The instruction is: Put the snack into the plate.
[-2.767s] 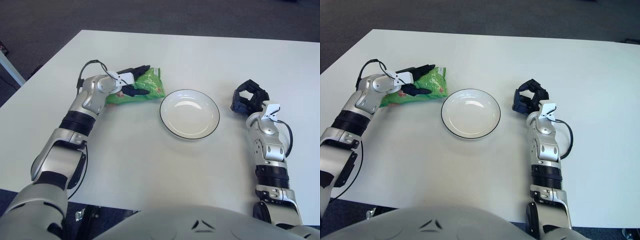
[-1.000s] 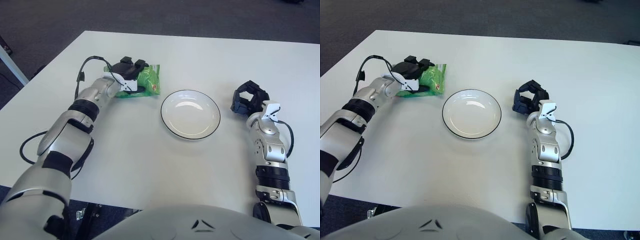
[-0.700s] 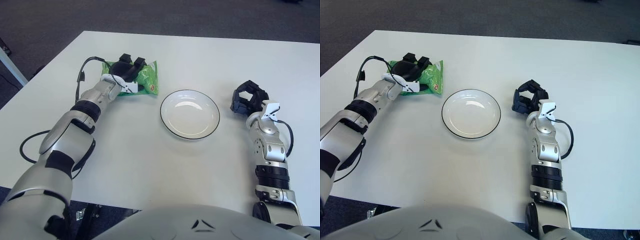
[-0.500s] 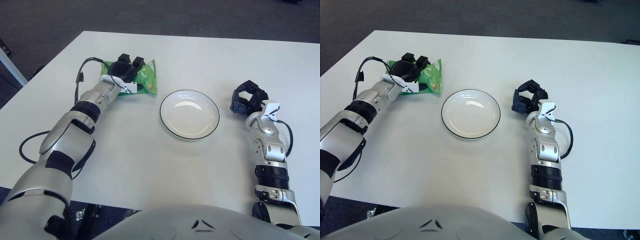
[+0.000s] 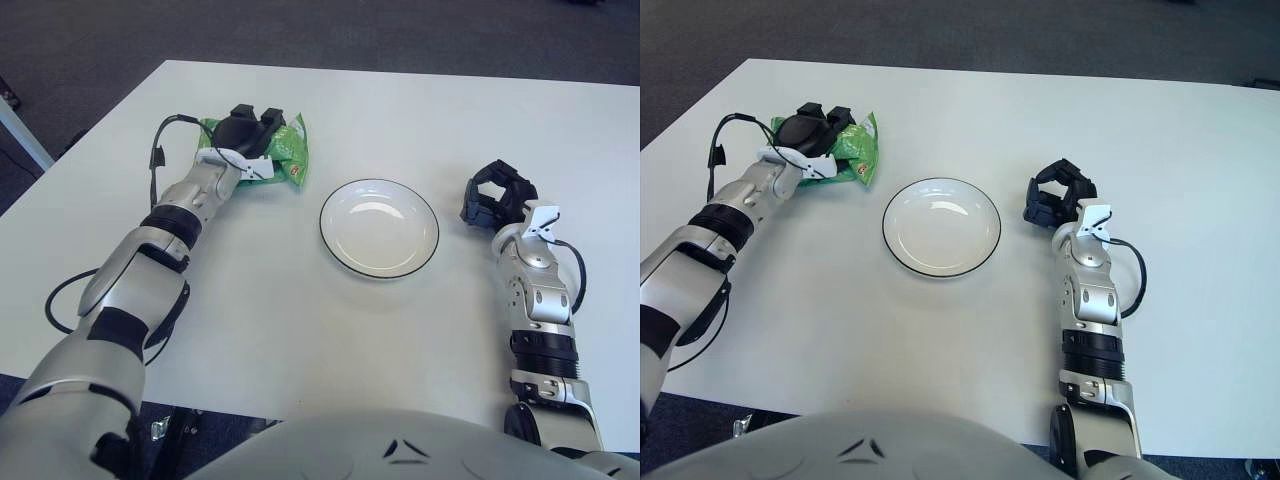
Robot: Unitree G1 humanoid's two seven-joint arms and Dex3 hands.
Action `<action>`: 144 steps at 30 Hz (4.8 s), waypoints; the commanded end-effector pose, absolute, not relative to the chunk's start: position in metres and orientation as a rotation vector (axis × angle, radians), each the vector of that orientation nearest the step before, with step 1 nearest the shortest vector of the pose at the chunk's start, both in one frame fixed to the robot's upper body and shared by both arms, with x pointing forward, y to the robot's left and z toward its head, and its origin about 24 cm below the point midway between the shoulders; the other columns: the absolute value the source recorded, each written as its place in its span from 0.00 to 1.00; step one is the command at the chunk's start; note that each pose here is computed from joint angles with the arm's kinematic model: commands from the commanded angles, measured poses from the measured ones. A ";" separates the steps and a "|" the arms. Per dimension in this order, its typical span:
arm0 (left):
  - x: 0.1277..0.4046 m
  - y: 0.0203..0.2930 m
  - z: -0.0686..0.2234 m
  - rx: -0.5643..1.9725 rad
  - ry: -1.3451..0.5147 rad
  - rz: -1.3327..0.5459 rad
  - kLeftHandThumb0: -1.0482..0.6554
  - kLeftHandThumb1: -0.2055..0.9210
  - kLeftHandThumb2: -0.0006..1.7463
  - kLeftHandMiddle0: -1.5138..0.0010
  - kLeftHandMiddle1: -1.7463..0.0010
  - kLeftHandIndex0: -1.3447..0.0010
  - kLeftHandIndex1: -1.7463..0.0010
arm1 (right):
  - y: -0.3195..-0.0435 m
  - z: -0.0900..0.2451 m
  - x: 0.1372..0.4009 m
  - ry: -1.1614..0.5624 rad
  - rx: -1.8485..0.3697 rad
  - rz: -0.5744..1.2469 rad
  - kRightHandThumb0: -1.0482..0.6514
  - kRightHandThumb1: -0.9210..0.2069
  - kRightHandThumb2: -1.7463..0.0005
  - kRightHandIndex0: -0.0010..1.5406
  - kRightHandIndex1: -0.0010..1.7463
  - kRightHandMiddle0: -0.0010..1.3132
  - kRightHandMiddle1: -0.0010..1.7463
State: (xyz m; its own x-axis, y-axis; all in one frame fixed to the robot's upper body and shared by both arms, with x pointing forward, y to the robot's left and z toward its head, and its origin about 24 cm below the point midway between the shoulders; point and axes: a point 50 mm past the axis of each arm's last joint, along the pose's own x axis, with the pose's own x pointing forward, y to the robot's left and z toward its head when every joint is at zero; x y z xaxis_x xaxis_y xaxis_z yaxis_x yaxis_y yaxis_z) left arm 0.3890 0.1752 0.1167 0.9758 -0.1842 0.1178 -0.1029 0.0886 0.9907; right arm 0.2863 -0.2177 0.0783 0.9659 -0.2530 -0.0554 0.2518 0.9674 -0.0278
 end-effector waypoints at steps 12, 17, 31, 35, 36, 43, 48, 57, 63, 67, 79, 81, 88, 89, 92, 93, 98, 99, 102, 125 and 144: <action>0.366 0.152 0.158 1.412 -0.367 -0.023 0.94 0.28 0.90 0.48 0.00 0.18 0.00 | -0.219 0.056 0.277 0.165 -0.014 -0.273 0.33 0.56 0.23 0.81 1.00 0.48 1.00; 0.360 0.148 0.163 1.413 -0.458 -0.026 0.95 0.27 0.91 0.47 0.00 0.18 0.00 | -0.219 0.055 0.277 0.163 -0.006 -0.271 0.33 0.55 0.23 0.81 1.00 0.48 1.00; 0.325 0.099 0.193 1.198 -0.733 -0.111 0.95 0.26 0.91 0.47 0.00 0.17 0.00 | -0.221 0.055 0.279 0.162 -0.015 -0.268 0.33 0.56 0.23 0.81 1.00 0.48 1.00; 0.319 0.085 0.201 1.127 -0.796 -0.157 0.95 0.26 0.91 0.47 0.00 0.17 0.00 | -0.221 0.054 0.279 0.161 -0.015 -0.268 0.33 0.56 0.23 0.81 1.00 0.48 1.00; 0.317 0.081 0.204 1.115 -0.818 -0.174 0.95 0.26 0.91 0.47 0.00 0.17 0.00 | -0.221 0.054 0.279 0.161 -0.016 -0.268 0.33 0.56 0.23 0.81 1.00 0.48 1.00; 0.308 0.065 0.210 1.056 -0.879 -0.276 0.95 0.26 0.91 0.47 0.00 0.17 0.00 | -0.221 0.054 0.279 0.161 -0.023 -0.269 0.33 0.55 0.23 0.80 1.00 0.48 1.00; 0.302 0.053 0.211 1.036 -0.919 -0.325 0.96 0.24 0.93 0.46 0.00 0.15 0.00 | -0.221 0.054 0.279 0.165 -0.027 -0.272 0.33 0.55 0.24 0.80 1.00 0.48 1.00; 0.282 0.039 0.215 1.003 -0.963 -0.402 0.97 0.21 0.96 0.43 0.00 0.15 0.00 | -0.220 0.054 0.279 0.168 -0.028 -0.270 0.33 0.55 0.24 0.81 1.00 0.48 1.00; 0.280 0.028 0.214 0.984 -1.006 -0.434 0.97 0.21 0.95 0.44 0.00 0.17 0.00 | -0.220 0.053 0.279 0.168 -0.025 -0.266 0.33 0.55 0.24 0.80 1.00 0.48 1.00; 0.278 0.027 0.214 0.982 -1.018 -0.461 0.97 0.22 0.95 0.44 0.00 0.18 0.00 | -0.219 0.053 0.279 0.166 -0.022 -0.266 0.33 0.55 0.24 0.80 1.00 0.48 1.00; 0.271 0.020 0.205 0.907 -1.000 -0.579 0.95 0.25 0.92 0.46 0.00 0.21 0.00 | -0.216 0.056 0.278 0.175 -0.009 -0.283 0.34 0.50 0.28 0.74 1.00 0.44 1.00; 0.272 0.019 0.203 0.906 -0.985 -0.598 0.95 0.26 0.92 0.47 0.00 0.22 0.00 | -0.216 0.056 0.278 0.179 -0.011 -0.284 0.34 0.50 0.28 0.73 1.00 0.44 1.00; 0.274 0.018 0.200 0.949 -0.935 -0.641 0.95 0.27 0.91 0.48 0.00 0.22 0.00 | -0.216 0.056 0.278 0.179 -0.015 -0.283 0.34 0.51 0.27 0.73 1.00 0.45 1.00; 0.274 0.018 0.199 0.954 -0.923 -0.647 0.95 0.27 0.91 0.48 0.00 0.22 0.00 | -0.216 0.056 0.278 0.179 -0.017 -0.282 0.34 0.51 0.27 0.73 1.00 0.45 1.00; 0.277 0.017 0.194 0.969 -0.892 -0.658 0.95 0.27 0.91 0.48 0.00 0.22 0.00 | -0.216 0.057 0.278 0.175 -0.020 -0.278 0.34 0.52 0.26 0.73 1.00 0.46 1.00; 0.278 0.017 0.191 0.974 -0.883 -0.661 0.95 0.27 0.91 0.48 0.00 0.22 0.00 | -0.216 0.057 0.278 0.174 -0.020 -0.277 0.34 0.53 0.26 0.74 1.00 0.46 1.00; 0.281 0.016 0.186 0.984 -0.866 -0.683 0.95 0.27 0.91 0.48 0.00 0.21 0.00 | -0.216 0.057 0.278 0.169 -0.016 -0.267 0.33 0.54 0.25 0.76 1.00 0.47 1.00; 0.281 0.016 0.184 0.980 -0.864 -0.685 0.95 0.27 0.91 0.48 0.00 0.21 0.00 | -0.216 0.057 0.278 0.169 -0.015 -0.266 0.33 0.54 0.25 0.76 1.00 0.47 1.00; 0.282 0.015 0.183 0.962 -0.860 -0.690 0.95 0.27 0.91 0.48 0.00 0.21 0.00 | -0.217 0.057 0.277 0.167 -0.013 -0.265 0.33 0.54 0.24 0.76 1.00 0.47 1.00; 0.286 0.023 0.180 1.337 -0.527 -1.093 0.63 0.45 0.77 0.65 0.00 0.62 0.00 | -0.218 0.057 0.277 0.169 -0.030 -0.258 0.33 0.55 0.23 0.78 1.00 0.48 1.00; 0.290 0.026 0.188 1.399 -0.453 -1.270 0.30 0.42 0.56 0.98 0.28 1.00 0.58 | -0.219 0.057 0.277 0.162 -0.028 -0.263 0.33 0.56 0.23 0.79 1.00 0.48 1.00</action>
